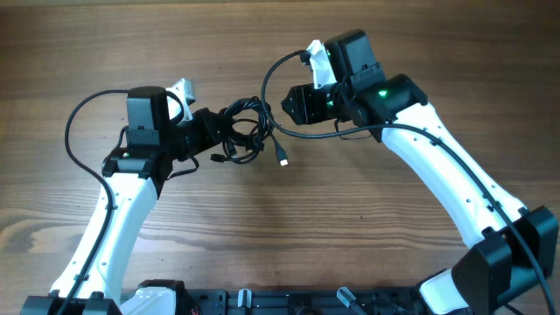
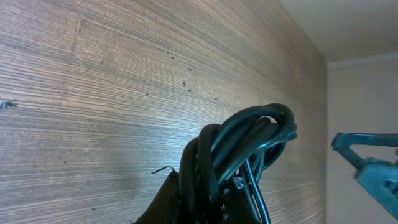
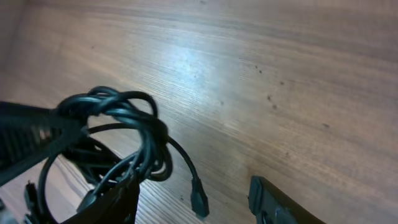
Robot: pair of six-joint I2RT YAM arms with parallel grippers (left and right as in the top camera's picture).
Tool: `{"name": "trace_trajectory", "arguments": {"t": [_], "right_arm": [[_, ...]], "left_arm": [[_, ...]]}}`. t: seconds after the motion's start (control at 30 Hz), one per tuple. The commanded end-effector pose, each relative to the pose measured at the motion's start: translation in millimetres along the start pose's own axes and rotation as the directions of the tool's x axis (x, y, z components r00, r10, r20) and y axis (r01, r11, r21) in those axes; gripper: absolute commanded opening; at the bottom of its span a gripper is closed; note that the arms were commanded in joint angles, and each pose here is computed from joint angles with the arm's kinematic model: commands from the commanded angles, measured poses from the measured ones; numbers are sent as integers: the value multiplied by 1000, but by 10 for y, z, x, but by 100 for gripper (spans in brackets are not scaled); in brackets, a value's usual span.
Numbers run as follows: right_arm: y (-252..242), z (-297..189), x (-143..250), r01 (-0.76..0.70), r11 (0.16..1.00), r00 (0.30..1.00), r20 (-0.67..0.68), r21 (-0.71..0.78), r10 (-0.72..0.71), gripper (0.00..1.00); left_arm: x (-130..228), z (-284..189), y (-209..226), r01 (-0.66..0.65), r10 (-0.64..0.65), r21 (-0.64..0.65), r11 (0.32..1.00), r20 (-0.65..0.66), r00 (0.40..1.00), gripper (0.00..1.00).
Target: Untangle cables
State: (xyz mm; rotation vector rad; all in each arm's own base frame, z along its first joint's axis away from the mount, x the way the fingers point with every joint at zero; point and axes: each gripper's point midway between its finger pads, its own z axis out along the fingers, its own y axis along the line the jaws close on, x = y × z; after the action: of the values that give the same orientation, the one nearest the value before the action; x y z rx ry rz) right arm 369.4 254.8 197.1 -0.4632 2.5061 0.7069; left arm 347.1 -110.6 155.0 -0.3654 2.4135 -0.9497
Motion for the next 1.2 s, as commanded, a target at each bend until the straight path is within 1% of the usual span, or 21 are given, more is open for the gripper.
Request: {"name": "trace_trajectory", "arguments": {"t": [0.0, 0.1, 0.2, 0.27, 0.3, 0.37, 0.47, 0.53, 0.67, 0.73, 0.8, 0.87, 0.9, 0.97, 1.0, 1.03, 1.13, 1.17], "right_arm": [[211, -143, -195, 122, 990, 991, 63, -69, -118, 59], [366, -150, -204, 66, 986, 997, 61, -154, -57, 60], [382, -112, -217, -122, 982, 991, 42, -146, 129, 59], [343, -41, -198, -273, 954, 960, 20, -121, 278, 58], [361, 10, -194, -326, 936, 944, 3, -132, 330, 57], [419, 84, -162, -379, 913, 925, -29, -148, 379, 55], [551, 155, -193, -386, 904, 922, -33, -186, 386, 54], [605, 206, -215, -399, 896, 915, -30, -197, 401, 51], [537, 394, -139, -444, 881, 896, -61, -163, 440, 45], [489, 552, -142, -445, 881, 896, -63, -160, 440, 38], [461, 645, -189, -436, 884, 899, -44, -166, 435, 34], [429, 685, -264, -424, 890, 903, -7, -167, 429, 29], [398, 694, -333, -416, 895, 904, 30, -162, 426, 26], [390, 687, -400, -394, 904, 911, 63, -165, 408, 16], [384, 684, -426, -379, 911, 916, 78, -165, 395, 7], [370, 682, -432, -370, 915, 919, 83, -161, 386, 4], [356, 648, -446, -320, 933, 937, 91, -163, 337, 4], [363, 616, -439, -305, 938, 943, 88, -165, 322, 4]], "left_arm": [[27, 32, -226, -4, 5, 69, 998, -14, 1000, 4], [29, 67, -413, -10, 10, 123, 992, -6, 1000, 4], [5, 78, -483, 11, -12, 140, 990, 5, 1000, 4], [-6, 79, -484, 20, -22, 139, 990, 9, 1000, 4], [-10, 79, -479, 21, -23, 136, 990, 11, 1000, 4], [-17, 80, -472, 21, -23, 132, 991, 16, 1000, 4], [-17, 80, -472, 21, -23, 132, 991, 16, 1000, 4], [-16, 80, -472, 21, -23, 132, 991, 15, 1000, 4], [-6, 84, -483, 18, -20, 134, 991, 12, 1000, 4], [15, 91, -502, 15, -16, 138, 990, 6, 1000, 4], [31, 91, -518, 14, -14, 146, 989, -1, 1000, 4], [53, 88, -540, 14, -12, 158, 987, -14, 1000, 4], [67, 85, -556, 14, -11, 168, 986, -22, 1000, 4], [93, 79, -583, 15, -8, 183, 983, -37, 999, 4], [107, 76, -594, 16, -7, 190, 982, -45, 999, 4], [123, 73, -608, 17, -6, 199, 980, -54, 999, 4], [169, 70, -607, 24, -8, 202, 979, -76, 997, 4], [176, 71, -600, 23, -7, 199, 980, -79, 997, 8]]}}
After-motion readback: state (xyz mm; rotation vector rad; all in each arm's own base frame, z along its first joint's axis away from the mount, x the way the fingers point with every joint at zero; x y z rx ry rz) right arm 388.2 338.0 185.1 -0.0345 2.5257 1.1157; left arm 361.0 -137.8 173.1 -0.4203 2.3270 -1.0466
